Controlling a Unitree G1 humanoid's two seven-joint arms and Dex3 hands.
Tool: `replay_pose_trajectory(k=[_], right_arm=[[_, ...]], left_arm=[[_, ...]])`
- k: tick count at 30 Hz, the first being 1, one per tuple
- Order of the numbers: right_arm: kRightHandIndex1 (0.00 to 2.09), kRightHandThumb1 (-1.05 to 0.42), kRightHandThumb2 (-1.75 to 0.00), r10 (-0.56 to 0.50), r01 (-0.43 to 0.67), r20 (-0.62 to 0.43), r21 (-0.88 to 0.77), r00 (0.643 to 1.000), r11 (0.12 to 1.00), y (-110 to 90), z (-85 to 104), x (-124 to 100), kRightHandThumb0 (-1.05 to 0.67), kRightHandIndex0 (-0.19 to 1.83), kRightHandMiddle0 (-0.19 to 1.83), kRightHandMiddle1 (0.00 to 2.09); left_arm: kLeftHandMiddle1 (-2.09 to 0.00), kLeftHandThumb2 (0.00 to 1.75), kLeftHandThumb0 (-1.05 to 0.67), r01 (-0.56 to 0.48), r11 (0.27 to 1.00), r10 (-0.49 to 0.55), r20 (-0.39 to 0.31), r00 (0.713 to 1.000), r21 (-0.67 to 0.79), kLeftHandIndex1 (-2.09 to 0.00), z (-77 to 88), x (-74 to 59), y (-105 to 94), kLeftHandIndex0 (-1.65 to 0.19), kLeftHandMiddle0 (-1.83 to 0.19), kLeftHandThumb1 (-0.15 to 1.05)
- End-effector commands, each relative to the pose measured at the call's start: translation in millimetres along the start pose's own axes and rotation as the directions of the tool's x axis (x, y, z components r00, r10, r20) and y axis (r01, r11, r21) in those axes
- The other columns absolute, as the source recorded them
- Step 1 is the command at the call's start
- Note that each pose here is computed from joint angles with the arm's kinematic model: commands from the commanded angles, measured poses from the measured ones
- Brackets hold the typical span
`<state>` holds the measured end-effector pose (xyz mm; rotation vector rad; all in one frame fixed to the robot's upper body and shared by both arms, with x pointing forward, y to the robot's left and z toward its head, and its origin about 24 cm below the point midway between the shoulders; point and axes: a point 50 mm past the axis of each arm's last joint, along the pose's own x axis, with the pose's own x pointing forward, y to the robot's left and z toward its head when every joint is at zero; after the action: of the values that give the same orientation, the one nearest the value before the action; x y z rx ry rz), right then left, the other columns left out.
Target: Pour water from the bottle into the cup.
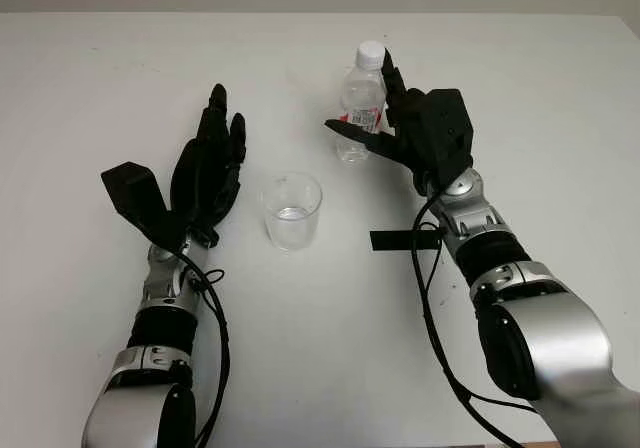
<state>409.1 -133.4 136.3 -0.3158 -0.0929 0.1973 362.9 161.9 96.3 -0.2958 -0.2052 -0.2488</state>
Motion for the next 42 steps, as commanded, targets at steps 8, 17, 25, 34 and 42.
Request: replay_pose_trajectory(k=[8,17,25,34,42], right_arm=[[0.9,-0.91,-0.05,-0.172,0.172,-0.008,0.056,0.985,0.984,9,4.8,5,-0.64,0.07,0.0,0.92],[1.87,-1.02,-0.06,-0.15,0.154,-0.048,0.095,0.988,0.983,10,-0.6,5,-0.61,0.59,0.37,1.97],[1.84,-1.04,-0.06,-0.092,0.096,-0.045,0.099,0.995,0.99,11,-1.8,5,-0.62,0.8,0.6,1.89],[1.85,-1.05,-0.2,-0.026,0.028,-0.031,0.038,0.999,0.999,13,-0.7,4,-0.58,0.99,0.79,2.05],[2.09,-1.05,-0.41,-0.068,0.07,0.033,-0.056,0.997,0.996,6,6.6,4,-0.44,1.36,1.11,2.09]], left_arm=[[0.0,0.71,-0.84,-0.024,1.0,0.024,-0.024,0.999,0.004,0.0,-10.8,-11.4,3.1,0.19,0.19,1.05],[0.0,0.72,-0.83,-0.036,0.999,0.036,-0.026,0.999,0.015,0.0,-10.3,-11.7,4.1,0.19,0.19,1.05],[0.0,0.71,-0.84,-0.044,0.999,0.044,-0.024,0.999,0.008,0.0,-10.1,-10.8,2.7,0.19,0.19,1.05],[0.0,0.71,-0.84,-0.038,0.999,0.038,-0.023,0.999,0.011,0.0,-10.2,-11.0,2.6,0.19,0.19,1.05],[0.0,0.7,-0.84,-0.04,0.999,0.04,-0.021,0.999,0.01,0.0,-10.1,-10.3,2.3,0.19,0.19,1.05]])
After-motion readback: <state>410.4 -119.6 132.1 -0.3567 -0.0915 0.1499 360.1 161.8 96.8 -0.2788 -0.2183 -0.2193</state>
